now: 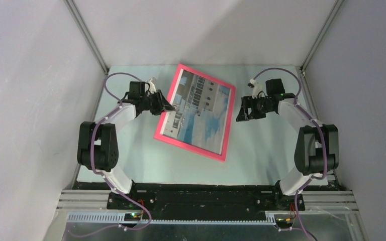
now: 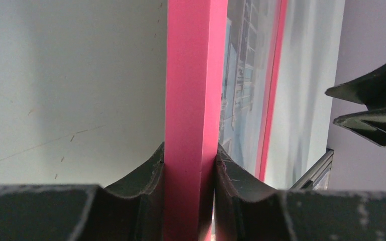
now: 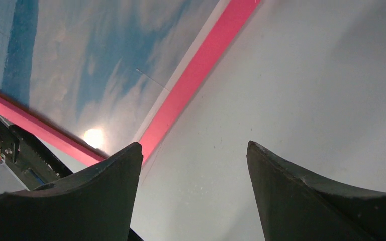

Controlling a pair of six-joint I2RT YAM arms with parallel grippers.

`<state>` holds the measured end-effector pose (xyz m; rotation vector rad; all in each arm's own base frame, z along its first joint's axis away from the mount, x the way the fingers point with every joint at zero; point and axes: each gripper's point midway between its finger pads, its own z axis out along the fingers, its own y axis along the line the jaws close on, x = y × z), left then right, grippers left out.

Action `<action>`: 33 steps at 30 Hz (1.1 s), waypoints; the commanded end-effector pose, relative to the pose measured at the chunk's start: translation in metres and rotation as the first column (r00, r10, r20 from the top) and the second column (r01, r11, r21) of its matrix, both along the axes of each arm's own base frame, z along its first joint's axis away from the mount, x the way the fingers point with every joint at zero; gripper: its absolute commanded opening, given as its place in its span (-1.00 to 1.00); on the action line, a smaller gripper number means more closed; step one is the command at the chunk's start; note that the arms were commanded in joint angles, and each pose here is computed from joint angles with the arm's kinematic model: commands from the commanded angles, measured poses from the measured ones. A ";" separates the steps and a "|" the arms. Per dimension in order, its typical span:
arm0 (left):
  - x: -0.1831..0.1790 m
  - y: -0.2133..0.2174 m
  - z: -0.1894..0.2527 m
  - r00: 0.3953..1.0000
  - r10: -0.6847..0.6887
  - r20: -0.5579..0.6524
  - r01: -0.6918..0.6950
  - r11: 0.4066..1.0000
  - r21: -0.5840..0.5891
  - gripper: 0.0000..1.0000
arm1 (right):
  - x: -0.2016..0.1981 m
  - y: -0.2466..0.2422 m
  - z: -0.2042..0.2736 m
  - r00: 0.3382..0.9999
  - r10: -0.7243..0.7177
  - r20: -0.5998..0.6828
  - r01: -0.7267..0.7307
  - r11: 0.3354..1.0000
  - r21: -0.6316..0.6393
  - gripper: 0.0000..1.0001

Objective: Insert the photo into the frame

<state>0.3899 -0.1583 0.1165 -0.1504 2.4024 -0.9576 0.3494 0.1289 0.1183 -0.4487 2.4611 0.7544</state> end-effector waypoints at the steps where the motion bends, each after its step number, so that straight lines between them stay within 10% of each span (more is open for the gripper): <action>1: -0.013 0.014 -0.048 0.993 0.011 -0.116 0.001 0.995 0.105 -0.56 | 0.016 0.016 -0.020 0.999 -0.019 -0.039 0.022 0.997 0.069 0.59; 33: -0.024 -0.004 -0.086 0.977 -0.130 -0.168 0.135 0.991 0.019 0.99 | 0.024 0.018 -0.075 0.954 -0.048 -0.296 0.097 0.983 0.153 0.52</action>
